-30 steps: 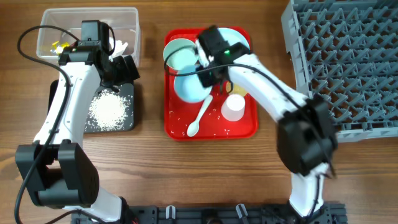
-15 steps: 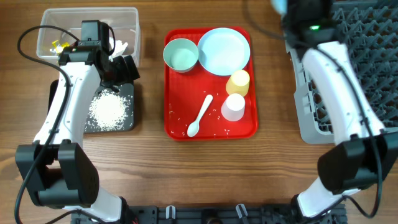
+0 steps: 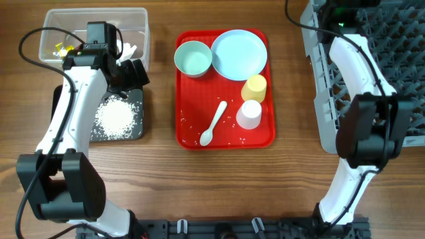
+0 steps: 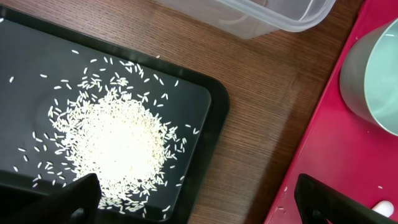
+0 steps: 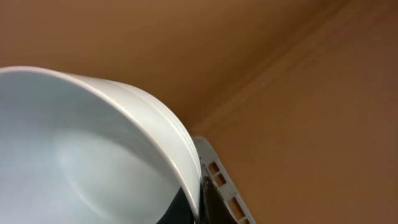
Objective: Sort waste into correct bins and load items into the dishwasher rack
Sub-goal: 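Carry the light-blue plate with the right gripper to the dishwasher rack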
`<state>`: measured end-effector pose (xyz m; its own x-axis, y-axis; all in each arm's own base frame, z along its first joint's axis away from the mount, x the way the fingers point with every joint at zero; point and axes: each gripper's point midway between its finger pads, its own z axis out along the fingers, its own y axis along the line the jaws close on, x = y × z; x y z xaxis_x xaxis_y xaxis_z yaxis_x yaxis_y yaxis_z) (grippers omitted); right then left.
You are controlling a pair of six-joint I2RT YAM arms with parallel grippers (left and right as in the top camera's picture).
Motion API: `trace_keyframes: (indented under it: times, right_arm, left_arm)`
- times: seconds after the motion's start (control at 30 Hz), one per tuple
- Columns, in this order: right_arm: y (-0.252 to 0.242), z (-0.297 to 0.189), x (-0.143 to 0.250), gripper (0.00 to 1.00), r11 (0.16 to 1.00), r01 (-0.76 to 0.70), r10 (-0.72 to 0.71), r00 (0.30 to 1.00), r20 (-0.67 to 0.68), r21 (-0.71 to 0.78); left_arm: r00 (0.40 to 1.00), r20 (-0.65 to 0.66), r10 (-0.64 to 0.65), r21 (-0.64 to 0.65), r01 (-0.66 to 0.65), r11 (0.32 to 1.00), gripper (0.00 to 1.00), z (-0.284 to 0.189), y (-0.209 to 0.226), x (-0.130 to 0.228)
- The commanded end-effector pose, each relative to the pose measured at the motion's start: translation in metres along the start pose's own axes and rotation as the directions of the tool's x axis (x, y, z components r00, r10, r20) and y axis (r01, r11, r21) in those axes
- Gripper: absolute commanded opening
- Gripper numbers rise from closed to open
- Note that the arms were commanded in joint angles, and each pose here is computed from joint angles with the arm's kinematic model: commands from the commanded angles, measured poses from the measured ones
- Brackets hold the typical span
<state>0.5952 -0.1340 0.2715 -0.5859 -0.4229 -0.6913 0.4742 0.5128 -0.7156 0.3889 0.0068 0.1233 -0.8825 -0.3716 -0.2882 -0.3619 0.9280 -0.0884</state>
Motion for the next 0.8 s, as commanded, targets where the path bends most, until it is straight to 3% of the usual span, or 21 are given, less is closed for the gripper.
trace_keyframes:
  times: [0.0,0.43,0.77]
  right_arm:
    - [0.014,0.006,0.009,0.04,0.998,0.062,-0.062,0.998,-0.015,-0.006]
    - [0.069,0.022,0.058,0.04,0.98,0.195,-0.199,0.975,-0.098,-0.048]
    - [0.047,0.029,0.057,0.04,0.983,0.176,-0.169,0.979,-0.118,0.054]
  left_arm:
    - [1.0,-0.016,-0.018,0.002,0.018,1.0,1.0,0.005,0.0,0.003]
    - [1.0,-0.016,-0.018,0.002,0.018,1.0,1.0,0.005,0.0,0.003]
    - [1.0,-0.016,-0.018,0.002,0.018,1.0,1.0,0.005,0.0,0.003]
